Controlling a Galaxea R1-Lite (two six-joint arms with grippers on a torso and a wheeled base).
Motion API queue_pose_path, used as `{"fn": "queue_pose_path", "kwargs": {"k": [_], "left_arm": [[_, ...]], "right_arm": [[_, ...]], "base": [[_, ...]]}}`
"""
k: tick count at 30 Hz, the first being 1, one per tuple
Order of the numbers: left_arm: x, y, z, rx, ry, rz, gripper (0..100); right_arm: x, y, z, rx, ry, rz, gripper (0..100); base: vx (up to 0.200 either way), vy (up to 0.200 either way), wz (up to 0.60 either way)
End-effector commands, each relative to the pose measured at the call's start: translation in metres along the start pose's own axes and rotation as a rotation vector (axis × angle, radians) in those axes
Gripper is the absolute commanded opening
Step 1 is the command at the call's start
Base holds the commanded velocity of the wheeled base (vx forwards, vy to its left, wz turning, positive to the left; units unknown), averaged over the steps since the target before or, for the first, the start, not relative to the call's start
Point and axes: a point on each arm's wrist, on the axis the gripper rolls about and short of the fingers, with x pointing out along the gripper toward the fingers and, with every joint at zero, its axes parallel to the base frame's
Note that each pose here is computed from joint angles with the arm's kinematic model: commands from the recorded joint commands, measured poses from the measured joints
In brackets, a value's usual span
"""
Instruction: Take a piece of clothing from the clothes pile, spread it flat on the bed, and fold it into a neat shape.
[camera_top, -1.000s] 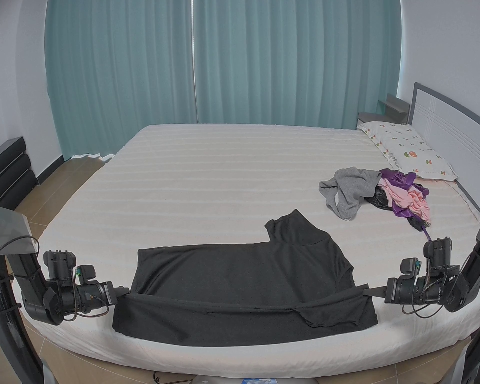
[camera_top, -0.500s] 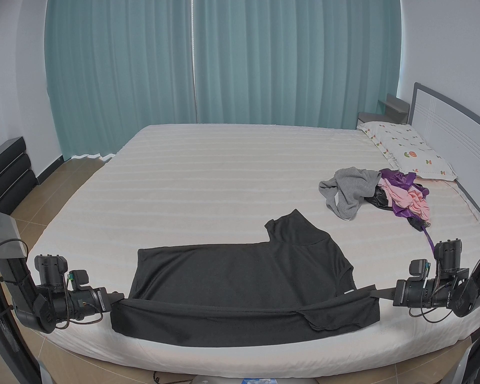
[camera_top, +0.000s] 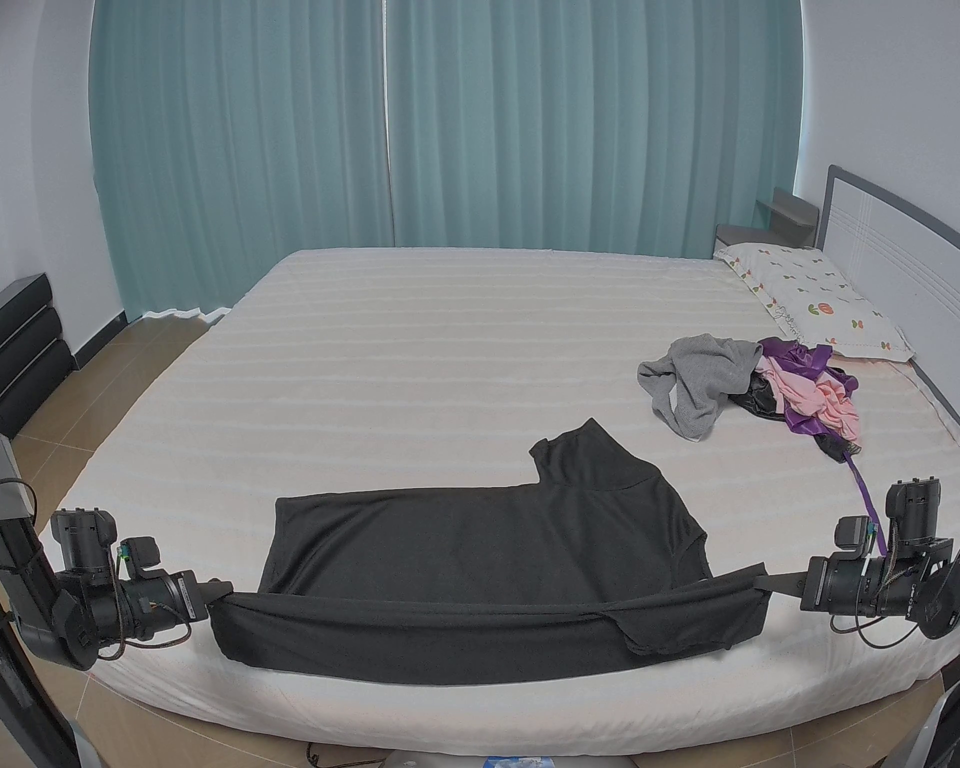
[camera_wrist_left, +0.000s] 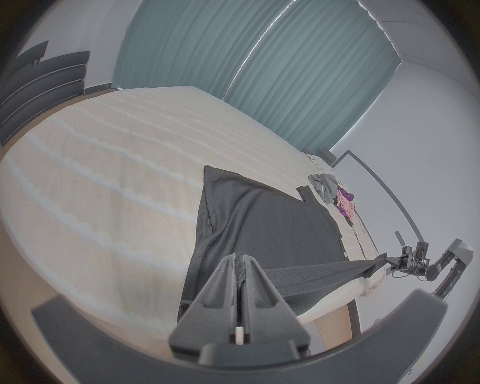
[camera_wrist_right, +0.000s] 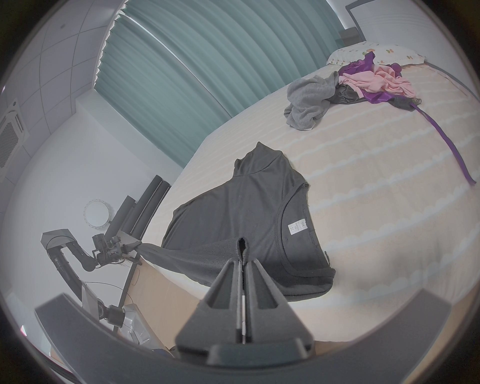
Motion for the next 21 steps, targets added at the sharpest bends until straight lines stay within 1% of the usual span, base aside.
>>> {"fn": "queue_pose_path", "kwargs": {"k": [1,12,16,21], "left_arm": [[-0.002,0.000,-0.003,-0.005,0.008,0.001,0],[-0.014,-0.004,-0.021,-0.033,0.060,0.011,0],[-0.017,-0.006,-0.023,-0.034,0.062,0.012,0],[-0.023,-0.009,-0.028,-0.034,0.071,0.011,0]], "right_arm": [[0.000,-0.001,-0.001,0.006,0.004,-0.006,0],[-0.007,-0.002,-0.018,0.032,0.047,-0.034,0],[-0.010,-0.002,-0.024,0.040,0.058,-0.040,0],[-0.017,-0.006,-0.034,0.041,0.076,-0.067,0]], "base": [[0.000,0.000,0.00],[0.000,0.000,0.00],[0.000,0.000,0.00],[0.000,0.000,0.00]]}}
